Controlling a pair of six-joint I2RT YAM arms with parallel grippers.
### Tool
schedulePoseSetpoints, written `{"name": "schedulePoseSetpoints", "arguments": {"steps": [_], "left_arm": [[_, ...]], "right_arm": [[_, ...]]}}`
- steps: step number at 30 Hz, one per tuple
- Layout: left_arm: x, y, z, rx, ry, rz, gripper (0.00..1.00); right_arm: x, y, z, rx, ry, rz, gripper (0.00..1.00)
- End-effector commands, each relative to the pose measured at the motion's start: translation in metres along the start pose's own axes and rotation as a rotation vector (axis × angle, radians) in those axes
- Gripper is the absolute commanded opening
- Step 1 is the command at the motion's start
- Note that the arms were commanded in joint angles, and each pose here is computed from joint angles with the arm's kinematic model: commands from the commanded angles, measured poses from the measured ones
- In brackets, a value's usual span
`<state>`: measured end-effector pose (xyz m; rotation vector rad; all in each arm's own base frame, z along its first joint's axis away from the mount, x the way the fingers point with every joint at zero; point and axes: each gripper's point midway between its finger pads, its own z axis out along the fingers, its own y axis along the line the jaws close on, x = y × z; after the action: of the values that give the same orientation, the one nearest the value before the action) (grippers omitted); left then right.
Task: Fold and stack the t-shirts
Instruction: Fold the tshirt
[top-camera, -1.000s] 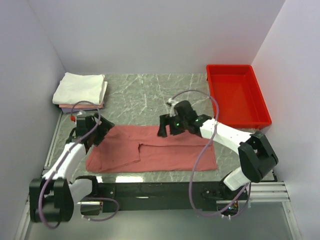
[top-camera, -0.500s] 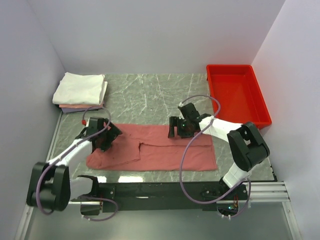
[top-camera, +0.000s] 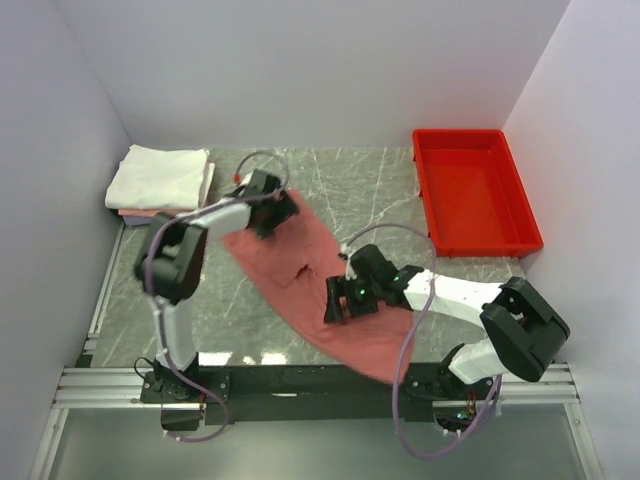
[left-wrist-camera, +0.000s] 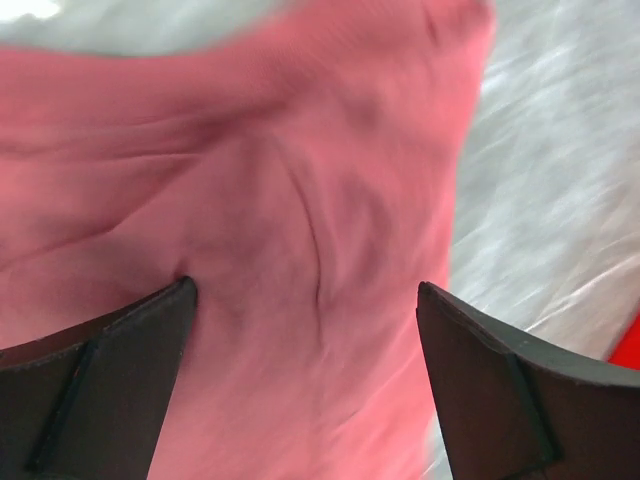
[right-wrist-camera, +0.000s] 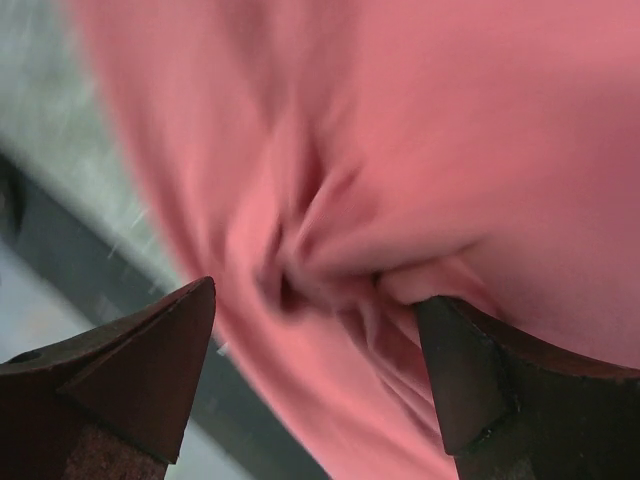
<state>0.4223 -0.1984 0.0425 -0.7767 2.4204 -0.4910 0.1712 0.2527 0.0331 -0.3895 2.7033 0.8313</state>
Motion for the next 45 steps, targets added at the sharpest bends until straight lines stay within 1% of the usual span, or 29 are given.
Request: {"name": "schedulePoseSetpoints", "arguments": {"steps": [1, 2, 3, 5, 6, 8, 10, 12, 13, 19, 23, 25, 30, 32, 33, 34, 35, 37, 38, 40, 41, 42, 43, 44, 45], "left_arm": [[0.003, -0.034, 0.048, -0.03, 0.042, 0.056, 0.99], [0.005, -0.044, 0.058, -0.031, 0.059, 0.066, 0.99], [0.002, -0.062, 0.077, -0.029, 0.081, 0.068, 0.99], [0.003, -0.086, 0.095, 0.016, 0.102, 0.085, 0.99], [0.001, -0.099, 0.112, 0.027, 0.099, 0.081, 0.99], [0.003, -0.113, 0.125, 0.059, 0.115, 0.077, 0.99], [0.003, -0.127, 0.14, 0.115, 0.12, 0.056, 0.99], [0.007, -0.13, 0.148, 0.15, 0.122, 0.034, 0.99], [0.004, -0.137, 0.15, 0.182, 0.104, 0.015, 1.0], [-0.01, -0.136, 0.162, 0.168, 0.045, -0.036, 1.0], [-0.028, -0.132, 0.167, 0.161, 0.016, -0.106, 0.99], [-0.043, -0.13, 0.167, 0.147, -0.031, -0.132, 0.99], [-0.074, -0.131, 0.163, 0.136, -0.132, -0.115, 0.99], [-0.087, -0.142, 0.157, 0.185, -0.149, -0.103, 1.0], [-0.088, -0.15, 0.152, 0.229, -0.123, -0.086, 0.99], [-0.092, -0.155, 0.147, 0.252, -0.122, -0.09, 0.99], [-0.105, -0.165, 0.132, 0.283, -0.137, -0.096, 1.0], [-0.114, -0.177, 0.113, 0.32, -0.163, -0.063, 0.99], [-0.126, -0.195, 0.083, 0.365, -0.194, -0.044, 0.99], [-0.127, -0.209, 0.055, 0.393, -0.219, 0.034, 0.99], [-0.135, -0.227, 0.015, 0.442, -0.244, 0.066, 1.0], [-0.128, -0.219, 0.008, 0.422, -0.239, 0.123, 0.99], [-0.117, -0.224, -0.009, 0.44, -0.22, 0.16, 0.99], [-0.11, -0.218, -0.04, 0.441, -0.224, 0.183, 0.99], [-0.101, -0.216, -0.056, 0.448, -0.228, 0.235, 0.99]], "right_arm": [[0.043, 0.036, -0.002, -0.127, 0.15, -0.018, 0.88], [0.044, 0.046, -0.003, -0.163, 0.158, -0.057, 0.88], [0.054, 0.06, -0.005, -0.216, 0.195, -0.096, 0.88], [0.057, 0.078, -0.005, -0.282, 0.211, -0.154, 0.88], [0.06, 0.083, -0.004, -0.3, 0.229, -0.171, 0.88], [0.063, 0.096, -0.004, -0.331, 0.242, -0.216, 0.88], [0.064, 0.094, -0.001, -0.313, 0.25, -0.222, 0.88], [0.062, 0.094, 0.001, -0.304, 0.248, -0.232, 0.87], [0.059, 0.093, 0.002, -0.29, 0.239, -0.232, 0.88], [0.06, 0.085, 0.004, -0.254, 0.228, -0.226, 0.88], [0.047, 0.089, -0.007, -0.247, 0.156, -0.241, 0.88], [0.036, 0.092, -0.012, -0.229, 0.094, -0.237, 0.88], [-0.006, 0.118, -0.052, -0.279, -0.13, -0.264, 0.88], [-0.025, 0.122, -0.07, -0.259, -0.239, -0.249, 0.89], [-0.031, 0.122, -0.076, -0.256, -0.273, -0.242, 0.89], [-0.039, 0.118, -0.081, -0.233, -0.314, -0.218, 0.9], [-0.044, 0.12, -0.091, -0.24, -0.35, -0.211, 0.9], [-0.052, 0.112, -0.097, -0.213, -0.391, -0.172, 0.92], [-0.056, 0.11, -0.102, -0.207, -0.411, -0.163, 0.93], [-0.059, 0.103, -0.103, -0.18, -0.425, -0.13, 0.95], [-0.065, 0.095, -0.104, -0.153, -0.438, -0.106, 0.95], [-0.068, 0.091, -0.106, -0.141, -0.444, -0.087, 0.96], [-0.069, 0.086, -0.107, -0.126, -0.443, -0.066, 0.96], [-0.075, 0.078, -0.113, -0.108, -0.472, -0.043, 0.98], [-0.076, 0.072, -0.114, -0.097, -0.484, -0.024, 0.99]]}}
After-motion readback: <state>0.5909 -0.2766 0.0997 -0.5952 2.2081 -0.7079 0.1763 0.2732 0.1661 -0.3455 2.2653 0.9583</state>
